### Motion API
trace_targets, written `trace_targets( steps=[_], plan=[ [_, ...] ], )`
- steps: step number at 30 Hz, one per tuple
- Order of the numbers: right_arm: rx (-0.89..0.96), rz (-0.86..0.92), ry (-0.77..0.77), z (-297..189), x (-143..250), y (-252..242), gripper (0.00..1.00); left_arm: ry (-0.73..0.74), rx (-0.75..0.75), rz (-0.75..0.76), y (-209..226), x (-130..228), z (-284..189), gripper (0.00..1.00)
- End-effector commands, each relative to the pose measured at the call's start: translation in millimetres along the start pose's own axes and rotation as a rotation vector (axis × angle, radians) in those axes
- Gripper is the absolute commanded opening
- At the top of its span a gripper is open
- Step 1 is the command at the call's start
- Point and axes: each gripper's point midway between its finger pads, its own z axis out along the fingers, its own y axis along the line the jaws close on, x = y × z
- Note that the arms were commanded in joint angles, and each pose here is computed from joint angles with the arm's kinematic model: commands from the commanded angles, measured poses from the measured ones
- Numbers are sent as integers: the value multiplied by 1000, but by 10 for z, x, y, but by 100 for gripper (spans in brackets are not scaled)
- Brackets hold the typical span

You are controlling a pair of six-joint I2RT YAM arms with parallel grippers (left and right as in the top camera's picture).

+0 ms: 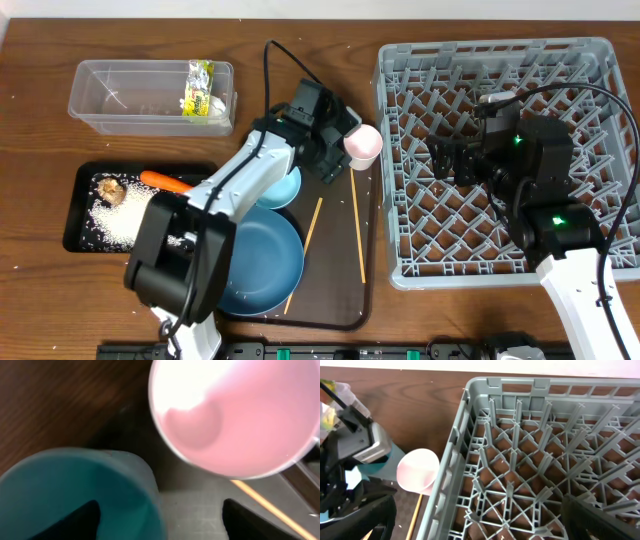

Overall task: Sort waste into correct bins and load items into the dishwasher rack
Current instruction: 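Lift the blue cup and hand it to the right gripper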

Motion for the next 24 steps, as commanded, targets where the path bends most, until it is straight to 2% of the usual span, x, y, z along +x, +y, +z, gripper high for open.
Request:
trace_targets(
  steps=[1, 3, 9, 15, 22, 24],
  plan=[
    [10, -16, -9, -17, -50, -3, 99, 20, -24, 13, 71, 30, 61, 50],
    [11, -16, -7, -16, -46, -4, 99, 20, -23, 11, 70, 31, 64, 32],
    [12, -13, 6, -7, -14, -7, 99, 16, -25, 2, 73, 22, 57, 6],
    [12, -11, 23, 16, 24, -12, 99, -24, -86, -64, 154, -84, -151, 6],
    [-110, -95, 29, 8, 46, 194, 99, -207, -140, -254, 284, -383, -885, 6],
    [-145, -96, 25, 1, 37, 253, 99, -272, -96, -302, 245, -464, -1123, 6]
  ],
)
